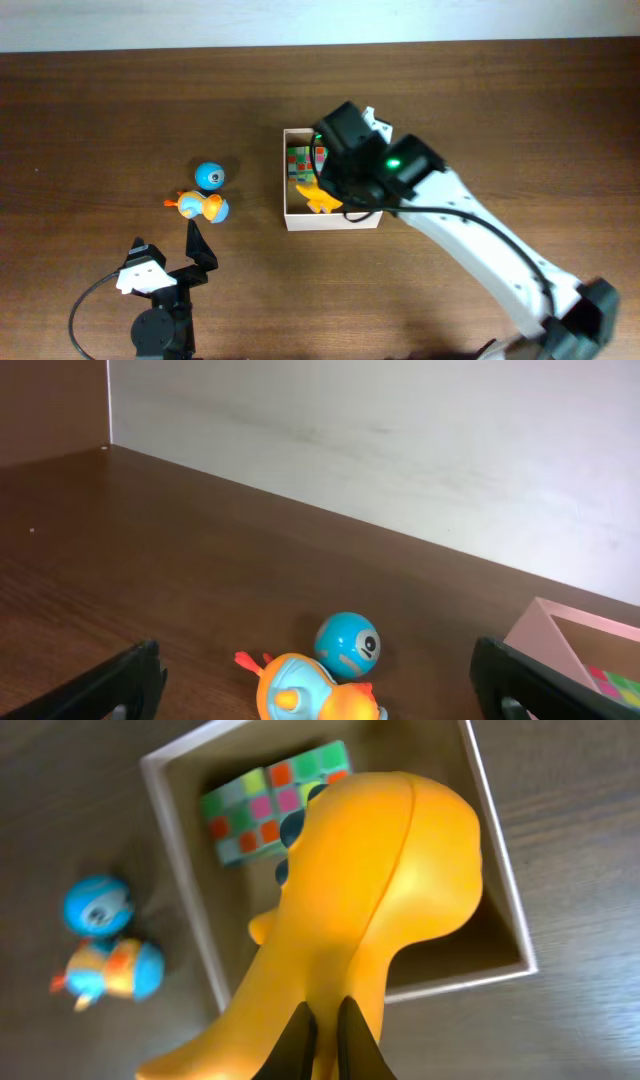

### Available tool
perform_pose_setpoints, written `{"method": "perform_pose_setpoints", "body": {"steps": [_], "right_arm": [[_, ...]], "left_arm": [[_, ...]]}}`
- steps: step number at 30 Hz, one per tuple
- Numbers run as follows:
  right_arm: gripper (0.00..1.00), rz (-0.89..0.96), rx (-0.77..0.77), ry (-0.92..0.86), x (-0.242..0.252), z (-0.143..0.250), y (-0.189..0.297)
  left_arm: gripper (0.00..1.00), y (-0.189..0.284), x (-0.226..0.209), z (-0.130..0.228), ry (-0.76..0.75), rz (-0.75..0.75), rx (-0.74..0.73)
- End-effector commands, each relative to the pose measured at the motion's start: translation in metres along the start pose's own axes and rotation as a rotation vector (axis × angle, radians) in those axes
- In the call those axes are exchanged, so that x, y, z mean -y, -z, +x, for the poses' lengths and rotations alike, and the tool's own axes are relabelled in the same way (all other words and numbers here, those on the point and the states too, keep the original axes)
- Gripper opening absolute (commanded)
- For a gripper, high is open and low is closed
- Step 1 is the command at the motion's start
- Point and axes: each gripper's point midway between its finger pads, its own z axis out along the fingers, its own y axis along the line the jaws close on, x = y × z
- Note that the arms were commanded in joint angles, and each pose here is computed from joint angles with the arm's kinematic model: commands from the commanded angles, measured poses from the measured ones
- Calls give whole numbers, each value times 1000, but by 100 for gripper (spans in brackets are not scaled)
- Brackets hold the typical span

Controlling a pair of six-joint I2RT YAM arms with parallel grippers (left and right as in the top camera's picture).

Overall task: Pack container
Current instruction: 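Lift the dinosaur and carry it left into the box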

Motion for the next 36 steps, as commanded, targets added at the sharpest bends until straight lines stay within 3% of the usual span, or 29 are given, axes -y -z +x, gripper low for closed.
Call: {"method": "perform_pose_setpoints", "body": {"steps": [1,11,31,32,36], "right_arm": [[4,58,52,-116,-1,-9,-24],[4,22,52,-160,-16,-12,-45],[4,33,-28,-219,-27,20,-60],[7,33,-28,-219,-27,20,-60],[41,35,-30,-217,-26,21,-59]], "left_arm": [[99,0,-3,0,-14,-11,6],[99,0,-3,0,-14,-11,6],[99,0,-3,0,-15,-11,6],[99,0,-3,0,-14,-11,6],[99,0,-3,0,-14,-11,6]]}}
